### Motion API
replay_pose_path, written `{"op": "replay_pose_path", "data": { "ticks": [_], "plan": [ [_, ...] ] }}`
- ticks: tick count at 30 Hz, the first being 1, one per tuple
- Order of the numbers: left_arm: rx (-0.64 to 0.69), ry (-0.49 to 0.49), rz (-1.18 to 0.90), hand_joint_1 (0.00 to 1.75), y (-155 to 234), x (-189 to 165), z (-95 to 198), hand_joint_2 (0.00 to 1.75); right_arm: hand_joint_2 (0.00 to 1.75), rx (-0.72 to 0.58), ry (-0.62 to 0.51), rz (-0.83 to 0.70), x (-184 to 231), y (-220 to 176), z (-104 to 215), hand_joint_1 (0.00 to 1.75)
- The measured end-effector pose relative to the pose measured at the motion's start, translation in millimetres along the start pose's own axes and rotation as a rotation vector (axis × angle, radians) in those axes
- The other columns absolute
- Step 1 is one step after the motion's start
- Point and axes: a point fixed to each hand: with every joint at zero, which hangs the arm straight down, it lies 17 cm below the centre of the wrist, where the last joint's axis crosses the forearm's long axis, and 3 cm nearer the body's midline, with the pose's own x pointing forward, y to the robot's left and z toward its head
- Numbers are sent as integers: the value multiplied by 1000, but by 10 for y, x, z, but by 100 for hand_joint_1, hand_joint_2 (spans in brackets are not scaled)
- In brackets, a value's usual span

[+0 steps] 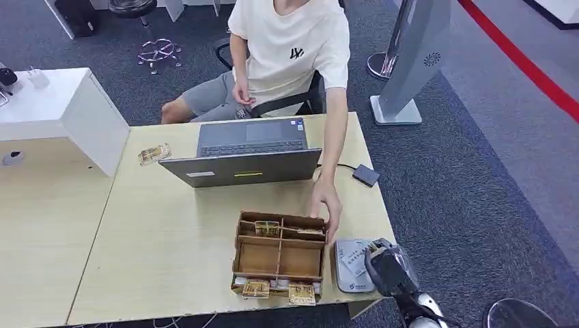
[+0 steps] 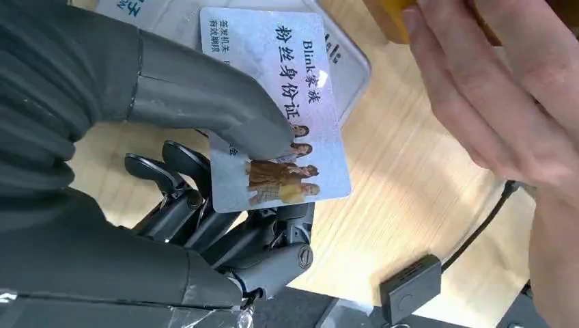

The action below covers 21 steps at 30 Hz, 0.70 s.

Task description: Pass the card to the sensor for recognition and then transmit it.

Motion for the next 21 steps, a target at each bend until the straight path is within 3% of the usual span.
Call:
{"op": "replay_pose_path", "data": {
  "ticks": [21],
  "plan": [
    [2, 0, -8, 0, 6, -6, -1, 0, 175, -1, 22, 127, -67, 66, 31, 175]
  ]
}}
